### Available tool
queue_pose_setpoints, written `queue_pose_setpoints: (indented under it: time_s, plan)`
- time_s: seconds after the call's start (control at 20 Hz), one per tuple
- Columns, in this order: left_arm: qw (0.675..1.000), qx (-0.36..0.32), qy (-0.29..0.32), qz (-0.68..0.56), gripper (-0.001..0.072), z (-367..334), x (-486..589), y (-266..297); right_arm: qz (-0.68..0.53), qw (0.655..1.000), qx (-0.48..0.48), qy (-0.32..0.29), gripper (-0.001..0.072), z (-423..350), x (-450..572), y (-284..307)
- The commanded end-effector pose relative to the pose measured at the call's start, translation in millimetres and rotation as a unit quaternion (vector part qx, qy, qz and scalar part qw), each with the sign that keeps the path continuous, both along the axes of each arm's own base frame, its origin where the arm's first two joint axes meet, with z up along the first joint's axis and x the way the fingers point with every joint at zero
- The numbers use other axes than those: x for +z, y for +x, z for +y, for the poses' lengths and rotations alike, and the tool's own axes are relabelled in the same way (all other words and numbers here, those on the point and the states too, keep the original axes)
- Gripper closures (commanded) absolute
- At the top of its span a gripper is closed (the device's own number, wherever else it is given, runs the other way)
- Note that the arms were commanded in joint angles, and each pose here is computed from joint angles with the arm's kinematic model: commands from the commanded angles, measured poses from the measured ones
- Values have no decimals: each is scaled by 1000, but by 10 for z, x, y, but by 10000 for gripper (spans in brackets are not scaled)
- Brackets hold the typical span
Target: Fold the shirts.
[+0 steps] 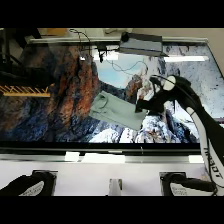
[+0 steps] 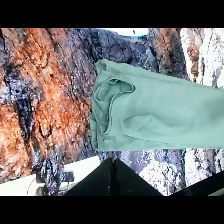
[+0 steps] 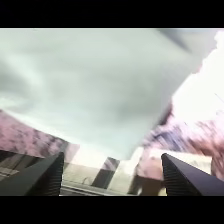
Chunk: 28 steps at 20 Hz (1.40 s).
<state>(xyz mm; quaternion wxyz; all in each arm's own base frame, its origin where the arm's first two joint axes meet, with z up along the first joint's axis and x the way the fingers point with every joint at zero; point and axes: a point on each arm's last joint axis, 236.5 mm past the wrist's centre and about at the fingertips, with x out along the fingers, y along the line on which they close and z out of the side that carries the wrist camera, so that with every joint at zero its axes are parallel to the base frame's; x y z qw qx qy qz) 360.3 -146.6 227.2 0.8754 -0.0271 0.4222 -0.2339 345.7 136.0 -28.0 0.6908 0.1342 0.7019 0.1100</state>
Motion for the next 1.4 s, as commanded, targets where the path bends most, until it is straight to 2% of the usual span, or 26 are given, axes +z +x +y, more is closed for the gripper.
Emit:
queue_pose_setpoints:
  time_s: [0.0,0.15,0.3,0.35,0.4,0.45,0.55,0.6,0.65,0.85,0.95,1.15,1.35]
  plan:
    - [1000,2,1,-4,676,10,9,15,34,993,-96,52,105,-165,-290,-175]
    - [1000,3,0,-2,676,10,7,7,1,987,-144,77,111,-81,-476,-1]
    - [1000,3,-1,2,675,6,-2,-7,17,984,-157,82,118,-53,-641,25]
    - [1000,4,-1,3,675,5,-2,-8,20,982,-162,90,129,-21,-678,44]
    - [1000,4,-2,3,676,5,-2,-8,18,981,-163,103,186,30,-693,82]
    - [1000,4,-3,3,676,1,0,-9,16,979,-167,118,199,89,-692,120]
    - [1000,10,-7,7,675,1,0,-9,19,973,-182,137,311,162,-701,171]
    - [1000,10,-7,7,676,1,0,-9,17,972,-187,139,467,162,-713,195]
    - [1000,10,-7,7,676,1,-2,-8,11,972,-190,138,664,150,-709,228]
    - [1000,10,-7,8,675,2,-11,-2,-64,974,-155,153,681,-142,-268,674]
    - [1000,11,-6,11,675,0,-32,9,-109,971,-147,157,681,-531,172,954]
    - [1000,11,-4,22,675,-3,-119,26,-181,949,-232,112,681,-1893,856,1225]
    - [999,13,-3,40,675,-2,-251,8,-196,912,-350,79,681,-3213,1122,842]
